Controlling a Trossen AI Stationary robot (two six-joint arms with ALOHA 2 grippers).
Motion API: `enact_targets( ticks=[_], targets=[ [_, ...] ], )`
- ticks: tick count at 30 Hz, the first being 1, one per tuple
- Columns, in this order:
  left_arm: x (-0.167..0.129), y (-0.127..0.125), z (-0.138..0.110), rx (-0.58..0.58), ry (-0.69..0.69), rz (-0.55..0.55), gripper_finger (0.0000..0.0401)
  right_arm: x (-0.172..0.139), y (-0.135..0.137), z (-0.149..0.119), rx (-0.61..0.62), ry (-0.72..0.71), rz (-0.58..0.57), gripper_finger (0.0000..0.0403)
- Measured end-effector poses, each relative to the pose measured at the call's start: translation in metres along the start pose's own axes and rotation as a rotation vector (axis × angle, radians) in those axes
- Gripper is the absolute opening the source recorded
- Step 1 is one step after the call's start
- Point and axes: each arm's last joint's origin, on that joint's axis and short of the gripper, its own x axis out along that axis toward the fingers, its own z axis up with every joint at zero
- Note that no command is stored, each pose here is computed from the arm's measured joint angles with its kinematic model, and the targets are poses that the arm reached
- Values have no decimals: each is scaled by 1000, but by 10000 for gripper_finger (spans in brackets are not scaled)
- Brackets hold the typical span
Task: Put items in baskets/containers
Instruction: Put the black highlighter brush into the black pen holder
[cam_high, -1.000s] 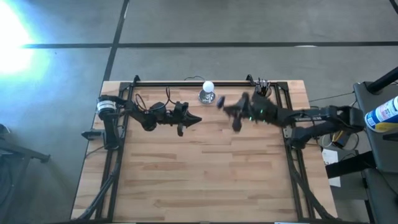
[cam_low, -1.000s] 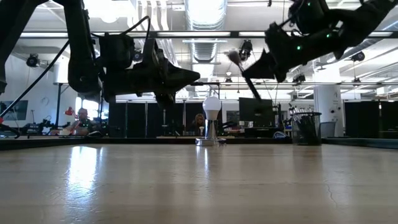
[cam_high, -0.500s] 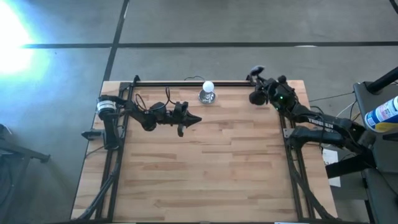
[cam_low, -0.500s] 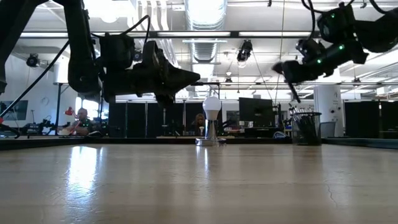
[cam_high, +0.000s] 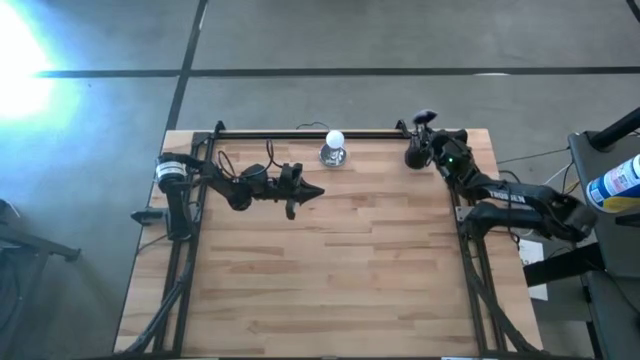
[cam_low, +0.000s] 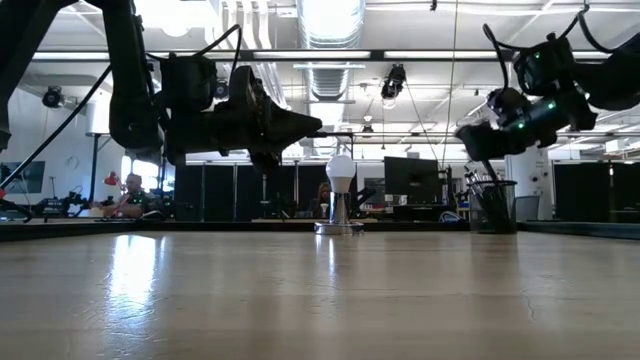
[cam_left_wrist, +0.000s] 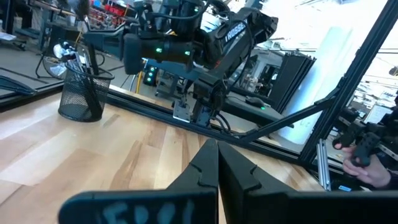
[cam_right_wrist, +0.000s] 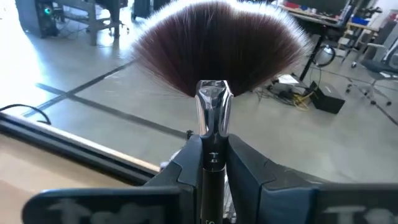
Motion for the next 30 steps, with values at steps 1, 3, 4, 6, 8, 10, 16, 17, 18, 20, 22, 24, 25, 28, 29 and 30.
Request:
enact_targets(
  ticks=[1, 3, 4, 6, 8, 10, 16, 17, 18, 20, 22, 24, 25, 28, 29, 30],
  targets=[
    [0, 0, 0, 0, 0, 0, 0, 1, 1, -1, 3, 1, 0, 47],
    [0, 0, 0, 0, 0, 0, 0, 5, 3, -3, 3, 24, 2, 47],
    [0, 0, 0, 0, 0, 0, 0, 7, 3, -4, 6, 34, 2, 47],
    [0, 0, 0, 0, 0, 0, 0, 11, 5, -5, 14, 52, 0, 47],
    [0, 0, 0, -1, 0, 0, 0, 14, 7, -9, 11, 77, 0, 49],
    [0, 0, 0, -1, 0, 0, 0, 18, 9, -11, 12, 94, 1, 55],
    [0, 0, 0, -3, 0, 0, 0, 23, 11, -10, 34, 152, -3, 90],
    [0, 0, 0, -3, 0, 0, 0, 23, 11, -9, 33, 165, -9, 94],
    [0, 0, 0, -3, 0, 0, 0, 24, 11, -7, 31, 180, -20, 98],
    [0, 0, 0, -3, 0, 0, 0, 25, 11, -3, 26, 214, -26, 105],
    [0, 0, 0, -3, 0, 1, 0, 25, 10, 3, 12, 249, -26, 109],
    [0, 1, 0, -2, -1, 4, 0, 24, 10, 10, -5, 282, -20, 112],
    [-1, 2, 0, -2, 0, 8, 0, 23, 9, 14, -12, 297, -16, 113],
    [-5, 5, -1, -6, 9, 25, 0, 18, 6, 24, -34, 341, 9, 109],
    [-7, 7, -2, -8, 13, 32, 0, 15, 5, 26, -42, 350, 22, 104],
    [-9, 8, -2, -9, 17, 39, 0, 12, 3, 28, -51, 349, 37, 99]
  ],
)
